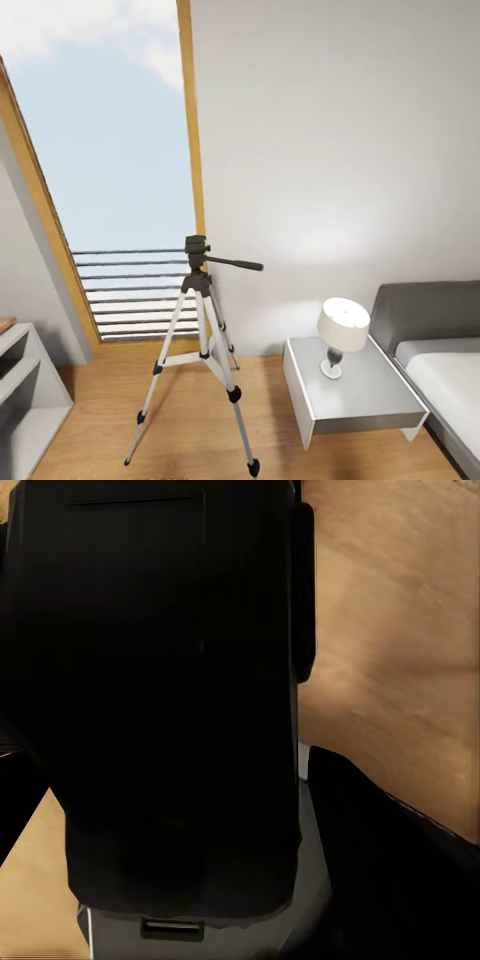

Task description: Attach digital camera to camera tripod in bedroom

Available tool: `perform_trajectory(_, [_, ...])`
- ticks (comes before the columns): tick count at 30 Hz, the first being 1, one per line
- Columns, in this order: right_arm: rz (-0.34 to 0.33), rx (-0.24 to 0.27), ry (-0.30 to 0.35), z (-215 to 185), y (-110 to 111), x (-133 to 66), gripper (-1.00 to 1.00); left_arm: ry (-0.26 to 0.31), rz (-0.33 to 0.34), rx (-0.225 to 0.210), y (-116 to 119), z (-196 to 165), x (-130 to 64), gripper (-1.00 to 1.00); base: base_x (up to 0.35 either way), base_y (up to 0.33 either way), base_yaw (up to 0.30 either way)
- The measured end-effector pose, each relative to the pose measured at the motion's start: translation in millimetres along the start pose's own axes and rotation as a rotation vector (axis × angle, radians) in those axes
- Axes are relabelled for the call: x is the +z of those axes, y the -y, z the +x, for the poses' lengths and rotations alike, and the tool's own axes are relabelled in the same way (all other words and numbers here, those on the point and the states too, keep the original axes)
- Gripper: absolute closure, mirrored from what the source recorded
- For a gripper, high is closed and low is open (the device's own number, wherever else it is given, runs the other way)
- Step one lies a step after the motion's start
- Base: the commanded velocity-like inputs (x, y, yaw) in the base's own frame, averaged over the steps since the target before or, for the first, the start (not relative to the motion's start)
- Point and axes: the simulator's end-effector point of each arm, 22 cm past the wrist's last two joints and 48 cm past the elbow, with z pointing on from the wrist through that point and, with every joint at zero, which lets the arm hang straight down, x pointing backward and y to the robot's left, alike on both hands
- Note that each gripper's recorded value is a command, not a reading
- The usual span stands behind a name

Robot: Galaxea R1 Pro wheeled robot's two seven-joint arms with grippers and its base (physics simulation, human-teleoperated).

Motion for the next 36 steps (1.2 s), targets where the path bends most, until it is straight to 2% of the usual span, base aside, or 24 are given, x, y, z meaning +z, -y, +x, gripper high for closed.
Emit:
perform_trajectory(25, [0.001, 0.0, 0.001, -0.3, 0.3, 0.0, -1.0, -0.001, -0.001, 0.0, 0.0, 0.4, -0.1, 1.0, 0.001, -0.006, 0.266])
perform_trajectory(36, [0.0, 0.0, 0.001, -0.2, 0.1, 0.0, -1.0, -0.003, 0.004, 0.002, 3.1, 2.0, -0.5, 1.0, 0.0, 0.0, 0.039])
